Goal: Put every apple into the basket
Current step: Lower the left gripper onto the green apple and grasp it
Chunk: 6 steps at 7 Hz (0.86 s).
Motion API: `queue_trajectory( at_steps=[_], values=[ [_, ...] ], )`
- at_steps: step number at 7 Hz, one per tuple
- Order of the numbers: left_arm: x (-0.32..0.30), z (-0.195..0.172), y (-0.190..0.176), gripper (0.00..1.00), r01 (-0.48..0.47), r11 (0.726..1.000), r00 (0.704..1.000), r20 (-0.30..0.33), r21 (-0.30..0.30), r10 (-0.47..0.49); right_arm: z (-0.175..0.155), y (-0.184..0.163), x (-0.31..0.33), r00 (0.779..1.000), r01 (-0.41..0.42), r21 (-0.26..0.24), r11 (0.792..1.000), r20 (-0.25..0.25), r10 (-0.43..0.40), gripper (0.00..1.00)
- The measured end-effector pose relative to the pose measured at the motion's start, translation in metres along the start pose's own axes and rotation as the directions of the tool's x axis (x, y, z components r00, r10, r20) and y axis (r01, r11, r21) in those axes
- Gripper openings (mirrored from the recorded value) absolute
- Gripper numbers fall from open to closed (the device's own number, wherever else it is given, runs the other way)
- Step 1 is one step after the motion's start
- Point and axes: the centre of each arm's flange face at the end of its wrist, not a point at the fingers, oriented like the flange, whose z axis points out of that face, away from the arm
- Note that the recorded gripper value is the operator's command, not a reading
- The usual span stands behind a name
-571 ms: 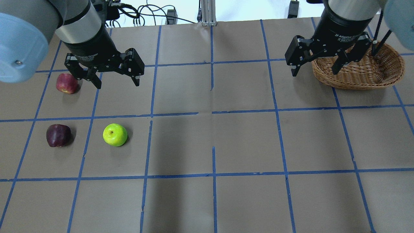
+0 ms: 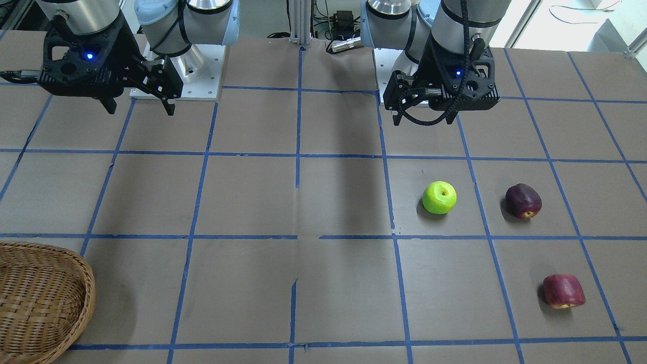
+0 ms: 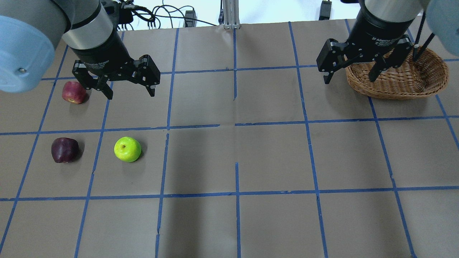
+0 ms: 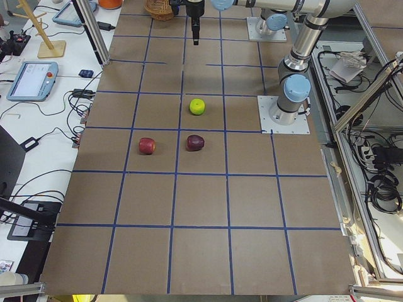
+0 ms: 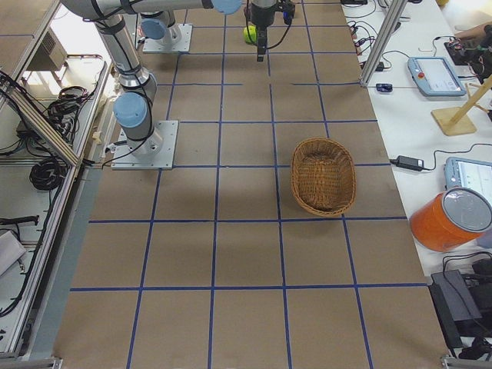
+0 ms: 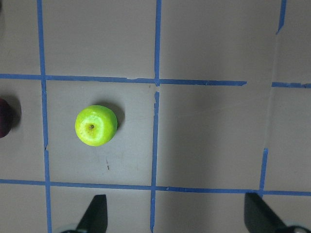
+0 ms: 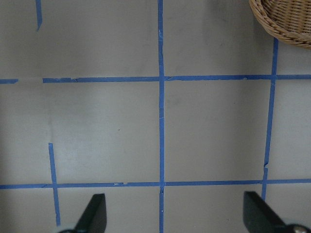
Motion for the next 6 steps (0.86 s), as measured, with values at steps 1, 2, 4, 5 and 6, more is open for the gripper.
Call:
queue_trajectory(
  at_steps=[1,2,4,5,6],
  values=[
    [-0.003,0.009,-0.002,1.0,-0.011,1.0,1.0,0.009,-0.017,0.011,0.0,0.0,0.0,1.0,-0.001,0.0,1.0,0.0,0.001,1.0],
    [-0.014,0.027,-0.009,1.0,-0.039,0.998,0.999,0.02,-0.045,0.04,-0.001,0.001,0.0,1.0,-0.002,0.001,1.0,-0.001,0.002,1.0],
    [-0.075,0.107,-0.027,1.0,-0.068,0.995,0.997,0.02,-0.078,0.07,-0.002,0.001,-0.001,1.0,0.001,0.004,1.0,-0.001,-0.001,1.0],
    [-0.105,0.155,-0.023,1.0,-0.071,0.995,0.997,0.014,-0.077,0.072,-0.002,0.001,-0.001,1.0,0.002,0.005,1.0,-0.001,-0.002,1.0],
    [-0.122,0.196,-0.013,1.0,-0.064,0.996,0.998,0.01,-0.062,0.065,-0.002,0.002,-0.001,1.0,0.002,0.003,1.0,-0.001,-0.002,1.0]
  ],
)
